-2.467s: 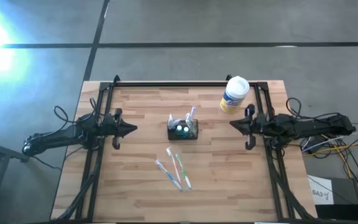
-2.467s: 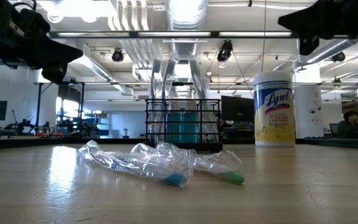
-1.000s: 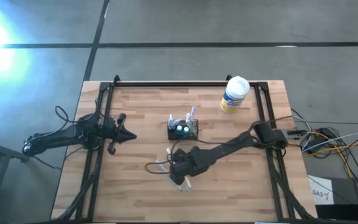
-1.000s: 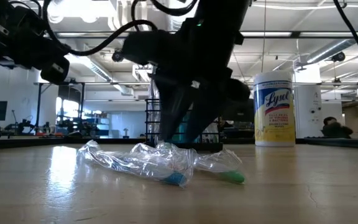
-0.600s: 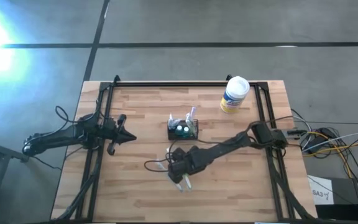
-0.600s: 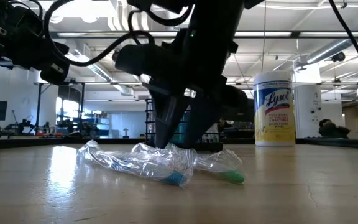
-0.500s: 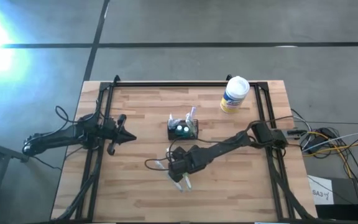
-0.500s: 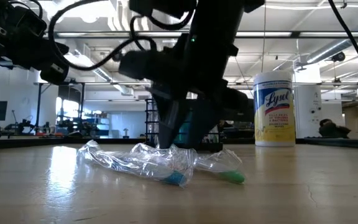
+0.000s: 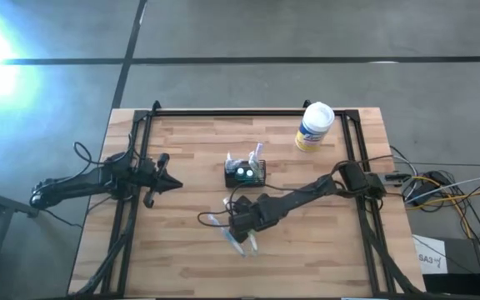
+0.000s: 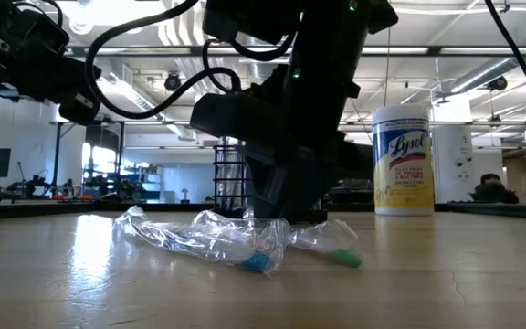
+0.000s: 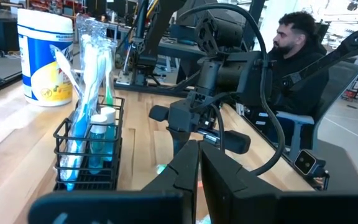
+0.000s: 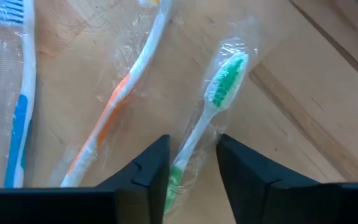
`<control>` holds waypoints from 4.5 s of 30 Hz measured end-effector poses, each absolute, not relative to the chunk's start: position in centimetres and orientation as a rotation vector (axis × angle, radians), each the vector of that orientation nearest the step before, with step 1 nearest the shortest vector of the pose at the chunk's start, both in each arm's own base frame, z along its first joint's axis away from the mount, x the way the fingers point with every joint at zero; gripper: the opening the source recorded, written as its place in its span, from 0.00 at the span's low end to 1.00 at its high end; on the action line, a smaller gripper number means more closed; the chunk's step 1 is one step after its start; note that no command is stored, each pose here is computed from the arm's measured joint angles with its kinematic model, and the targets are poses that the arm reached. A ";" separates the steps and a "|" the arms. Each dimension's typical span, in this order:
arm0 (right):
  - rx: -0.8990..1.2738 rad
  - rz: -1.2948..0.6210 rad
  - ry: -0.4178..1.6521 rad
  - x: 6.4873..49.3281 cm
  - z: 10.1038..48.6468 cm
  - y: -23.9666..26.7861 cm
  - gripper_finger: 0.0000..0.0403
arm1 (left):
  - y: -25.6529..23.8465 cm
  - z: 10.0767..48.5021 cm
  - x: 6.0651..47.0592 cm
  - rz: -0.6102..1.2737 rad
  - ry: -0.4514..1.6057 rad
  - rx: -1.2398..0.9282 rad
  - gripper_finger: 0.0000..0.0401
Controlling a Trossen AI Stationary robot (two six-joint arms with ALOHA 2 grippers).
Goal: Pick & Place toothbrushing station
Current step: Put the green toothbrush into the black wire organizer
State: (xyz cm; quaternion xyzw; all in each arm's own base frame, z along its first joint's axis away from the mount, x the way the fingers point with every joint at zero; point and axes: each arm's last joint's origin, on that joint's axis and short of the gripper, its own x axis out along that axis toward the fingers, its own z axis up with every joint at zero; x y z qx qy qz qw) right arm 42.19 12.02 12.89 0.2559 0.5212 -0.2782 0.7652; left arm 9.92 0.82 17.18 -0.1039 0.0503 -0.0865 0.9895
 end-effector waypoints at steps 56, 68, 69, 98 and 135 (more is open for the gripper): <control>-0.055 -0.072 0.006 27.1 29.4 12.2 0.03 | 0.9 17.0 9.9 -0.162 0.117 -0.170 0.05; -0.106 -0.050 -0.045 21.0 27.0 9.0 0.02 | 1.2 17.0 9.9 -0.055 0.100 -0.071 0.05; -0.105 -0.051 -0.056 20.6 26.8 8.8 0.02 | 1.2 17.0 9.9 -0.052 0.099 -0.070 0.05; -0.079 -0.095 -0.331 11.7 20.3 4.3 0.02 | 1.3 17.8 10.0 -0.026 0.024 -0.113 0.05; -0.099 -0.022 -0.188 9.0 18.6 2.9 0.02 | 1.7 17.2 10.1 0.098 0.035 -0.093 0.05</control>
